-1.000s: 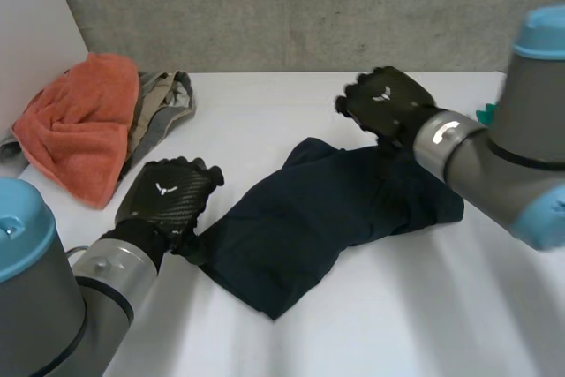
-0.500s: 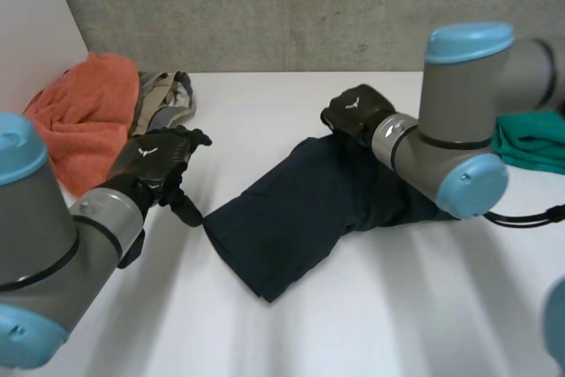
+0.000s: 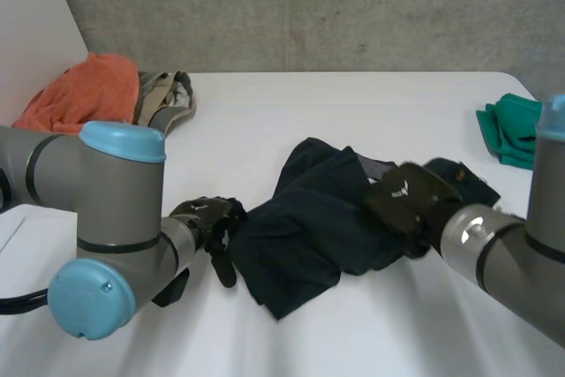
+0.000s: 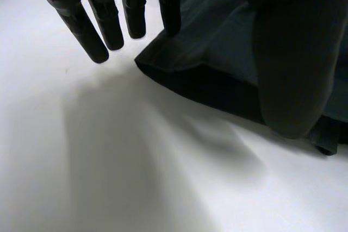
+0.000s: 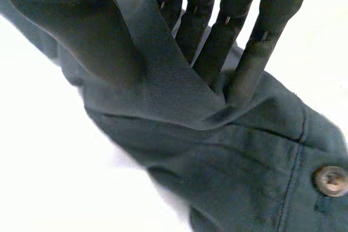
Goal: Fold the laundry.
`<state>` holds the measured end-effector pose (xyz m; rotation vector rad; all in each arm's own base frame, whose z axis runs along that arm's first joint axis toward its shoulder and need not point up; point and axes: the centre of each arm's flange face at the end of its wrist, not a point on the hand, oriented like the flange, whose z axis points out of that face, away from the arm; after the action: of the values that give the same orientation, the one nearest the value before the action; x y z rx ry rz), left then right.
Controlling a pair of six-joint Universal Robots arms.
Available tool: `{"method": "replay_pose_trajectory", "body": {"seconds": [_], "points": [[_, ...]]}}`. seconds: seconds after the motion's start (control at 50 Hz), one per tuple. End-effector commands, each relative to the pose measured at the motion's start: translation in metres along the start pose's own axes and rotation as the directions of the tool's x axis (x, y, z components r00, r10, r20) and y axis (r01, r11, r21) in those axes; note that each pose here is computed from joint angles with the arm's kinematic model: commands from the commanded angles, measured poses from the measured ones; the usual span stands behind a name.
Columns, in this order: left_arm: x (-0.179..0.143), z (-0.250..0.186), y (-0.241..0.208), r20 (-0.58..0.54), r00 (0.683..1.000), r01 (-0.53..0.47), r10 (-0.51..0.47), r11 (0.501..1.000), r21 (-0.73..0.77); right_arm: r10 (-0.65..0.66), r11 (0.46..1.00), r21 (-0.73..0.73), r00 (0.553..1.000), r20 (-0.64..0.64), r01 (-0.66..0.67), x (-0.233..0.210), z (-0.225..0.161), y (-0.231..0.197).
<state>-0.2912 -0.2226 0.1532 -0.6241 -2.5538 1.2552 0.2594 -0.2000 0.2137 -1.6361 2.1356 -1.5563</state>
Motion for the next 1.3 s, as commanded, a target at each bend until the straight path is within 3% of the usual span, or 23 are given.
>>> {"method": "replay_pose_trajectory", "body": {"seconds": [0.02,0.14,0.22,0.34,0.56,0.72,0.88,0.98,1.12,1.3], "points": [[0.014,-0.002,0.003,-0.019,0.998,-0.052,0.053,0.998,0.026,0.019,1.000,-0.003,1.000,-0.013,-0.019,0.008,-0.003,0.002],[0.020,-0.001,0.009,0.026,0.985,-0.174,0.173,0.985,0.020,0.091,0.993,0.080,0.995,-0.044,-0.087,0.025,-0.014,-0.022],[0.015,-0.002,0.000,0.097,0.978,-0.188,0.183,0.981,0.051,0.109,0.993,0.033,0.992,0.064,-0.111,0.018,-0.025,-0.024],[0.022,-0.013,-0.010,0.065,0.982,-0.185,0.179,0.978,0.093,0.113,0.993,-0.066,0.977,0.179,-0.102,0.007,-0.026,-0.007],[0.023,-0.024,-0.022,0.072,0.983,-0.178,0.168,0.971,0.162,0.122,0.992,-0.027,0.988,0.096,-0.120,0.009,-0.029,-0.009],[0.036,0.002,-0.010,0.000,0.980,-0.194,0.197,0.970,0.145,0.148,0.980,0.143,0.987,-0.061,-0.138,0.051,-0.051,-0.048],[0.039,0.004,-0.013,-0.002,0.978,-0.205,0.207,0.970,0.129,0.139,0.977,0.171,0.989,-0.045,-0.130,0.070,-0.003,-0.059],[0.035,-0.007,-0.020,0.039,0.979,-0.202,0.198,0.967,0.153,0.055,0.996,0.065,0.997,0.063,-0.059,0.051,0.041,-0.042],[0.032,-0.012,-0.016,0.049,0.971,-0.240,0.235,0.959,0.152,-0.003,0.999,-0.039,0.985,0.172,0.010,0.026,0.068,-0.005],[0.029,-0.025,-0.022,0.046,0.967,-0.254,0.249,0.949,0.185,0.025,0.999,0.031,0.996,0.080,-0.027,0.012,0.102,0.024]]}}
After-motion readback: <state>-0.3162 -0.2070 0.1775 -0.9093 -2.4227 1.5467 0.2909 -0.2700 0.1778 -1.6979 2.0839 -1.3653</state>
